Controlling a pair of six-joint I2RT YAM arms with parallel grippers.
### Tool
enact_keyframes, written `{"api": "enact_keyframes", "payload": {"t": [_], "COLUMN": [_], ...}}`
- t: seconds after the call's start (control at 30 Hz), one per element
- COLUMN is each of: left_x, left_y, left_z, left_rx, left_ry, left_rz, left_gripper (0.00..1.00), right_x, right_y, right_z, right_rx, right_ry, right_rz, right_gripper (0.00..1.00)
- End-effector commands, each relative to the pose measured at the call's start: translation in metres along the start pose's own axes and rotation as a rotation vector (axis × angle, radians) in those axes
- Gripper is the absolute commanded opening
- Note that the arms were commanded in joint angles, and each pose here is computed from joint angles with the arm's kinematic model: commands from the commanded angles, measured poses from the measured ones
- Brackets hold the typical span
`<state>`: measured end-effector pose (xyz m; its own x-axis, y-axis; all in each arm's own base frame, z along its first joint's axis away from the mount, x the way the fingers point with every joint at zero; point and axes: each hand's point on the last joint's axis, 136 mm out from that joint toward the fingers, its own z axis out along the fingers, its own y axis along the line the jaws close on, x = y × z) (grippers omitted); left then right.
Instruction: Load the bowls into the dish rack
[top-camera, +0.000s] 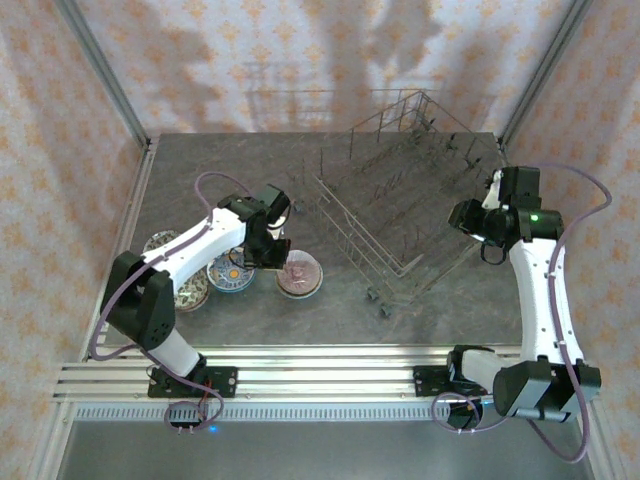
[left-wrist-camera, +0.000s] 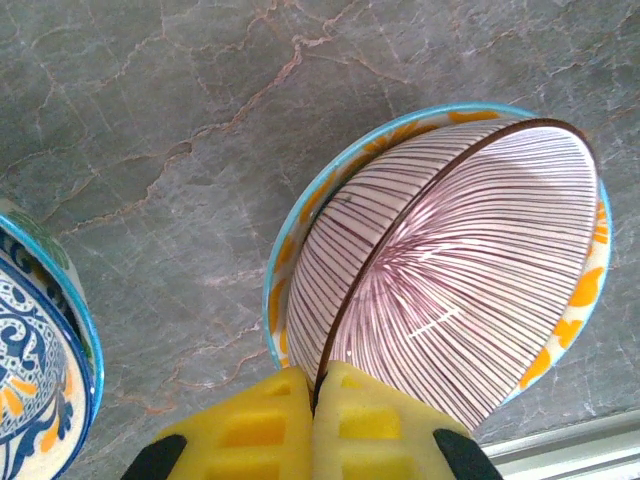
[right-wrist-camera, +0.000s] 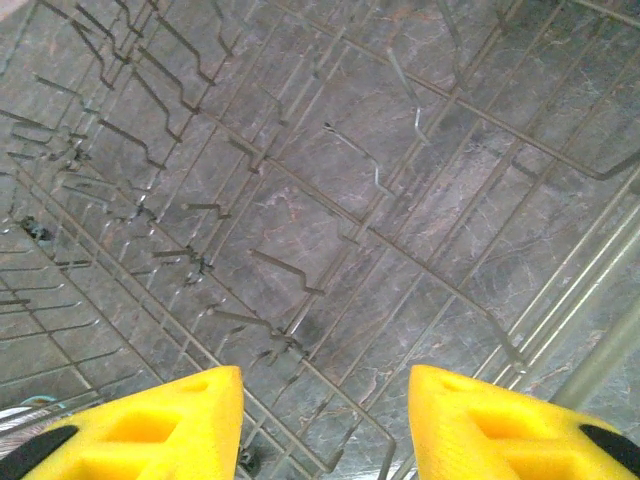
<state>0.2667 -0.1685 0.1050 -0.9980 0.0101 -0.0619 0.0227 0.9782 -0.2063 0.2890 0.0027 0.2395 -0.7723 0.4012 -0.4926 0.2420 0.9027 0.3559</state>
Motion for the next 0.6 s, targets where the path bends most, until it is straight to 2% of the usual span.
{"api": "enact_keyframes", "payload": {"t": [0.0,0.2,0.43,0.57], "left_x": [-0.002,-0.001,-0.002,-0.004], "left_y": [-0.006,-0.005,-0.005,-0.004], "left_z": [-0.024,-0.028,-0.025,-0.017], "left_rx": [0.029,0.033,0.031,0.021], "left_ry": [-0.046,-0.056,-0.047,-0.033], "left_rz": [0.005,0.004,0.007,-0.006], "left_gripper": [0.0,0.0,0.0,0.0], "right_x": [-0.002,0.0,0.008,0.012], "right_y": [0.014,0.031,0.076,0.089], "right_z": [-0.014,-0.022,-0.04,-0.037], "right_rx": [-0.046,-0.085,-0.184,-0.207], "right_ry": [-0.014,-0.03,-0.043,-0.046], "right_rz": [-0.009,-0.069,-0.228,-0.274], "right_gripper": [0.46,0.45,0.45,0.45]}}
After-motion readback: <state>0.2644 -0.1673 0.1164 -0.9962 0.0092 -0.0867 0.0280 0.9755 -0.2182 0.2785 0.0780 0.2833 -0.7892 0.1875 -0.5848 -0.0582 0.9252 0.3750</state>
